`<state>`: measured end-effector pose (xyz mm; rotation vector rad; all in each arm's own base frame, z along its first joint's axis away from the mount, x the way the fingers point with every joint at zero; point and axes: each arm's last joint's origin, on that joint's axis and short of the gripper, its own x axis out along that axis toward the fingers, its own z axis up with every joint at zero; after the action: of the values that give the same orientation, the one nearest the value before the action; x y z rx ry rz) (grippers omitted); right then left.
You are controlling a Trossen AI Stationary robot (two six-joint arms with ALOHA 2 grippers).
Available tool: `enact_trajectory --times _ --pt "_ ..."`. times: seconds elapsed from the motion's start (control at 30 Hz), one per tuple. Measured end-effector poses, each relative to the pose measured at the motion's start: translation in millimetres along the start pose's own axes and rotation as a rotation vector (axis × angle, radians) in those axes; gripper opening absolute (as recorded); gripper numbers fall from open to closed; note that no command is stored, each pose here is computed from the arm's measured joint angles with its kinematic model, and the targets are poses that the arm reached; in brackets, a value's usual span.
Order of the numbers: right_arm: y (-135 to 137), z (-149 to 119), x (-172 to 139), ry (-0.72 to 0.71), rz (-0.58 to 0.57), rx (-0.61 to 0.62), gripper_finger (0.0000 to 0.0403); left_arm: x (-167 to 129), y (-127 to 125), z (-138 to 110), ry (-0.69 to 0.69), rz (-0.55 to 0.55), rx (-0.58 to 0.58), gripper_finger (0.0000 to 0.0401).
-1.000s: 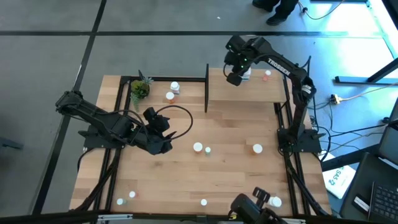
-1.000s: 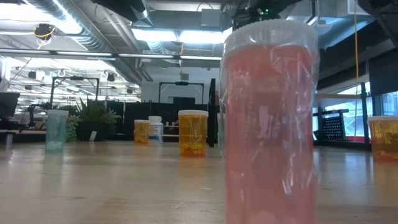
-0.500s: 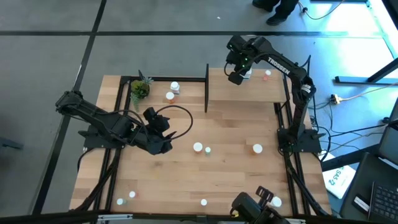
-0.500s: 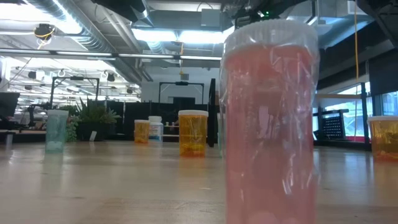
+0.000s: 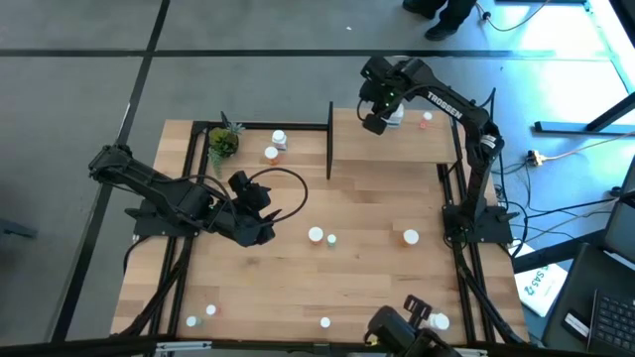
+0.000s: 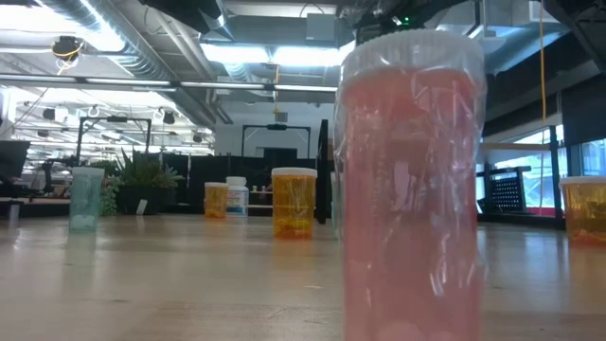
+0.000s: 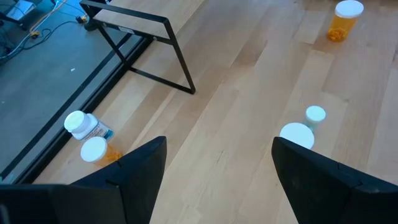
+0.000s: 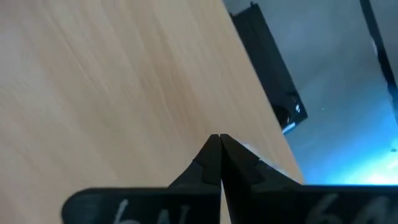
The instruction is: Pick and place medicine bottles onto shelf by color
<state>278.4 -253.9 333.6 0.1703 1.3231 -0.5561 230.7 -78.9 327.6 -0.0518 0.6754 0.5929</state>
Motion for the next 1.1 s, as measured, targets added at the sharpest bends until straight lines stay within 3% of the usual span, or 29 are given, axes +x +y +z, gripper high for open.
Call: enact_trajectory --times 0.23,0.63,1.1 --pt "-4.4 2.4 0.1 -0.017 -0.072 -0.003 0.0003 0.0 0.0 0.0 0.0 0.0 0.0 0.0286" --pt "-13.7 -4.1 1.4 0.012 -0.023 -0.095 0.0003 0.0 0.0 0.0 0.0 0.0 -0.019 0.0286" --pt "-15.1 -11.2 1.1 0.072 -0.005 -0.095 0.0003 0.0 0.0 0.0 0.0 0.0 -0.019 0.0286"
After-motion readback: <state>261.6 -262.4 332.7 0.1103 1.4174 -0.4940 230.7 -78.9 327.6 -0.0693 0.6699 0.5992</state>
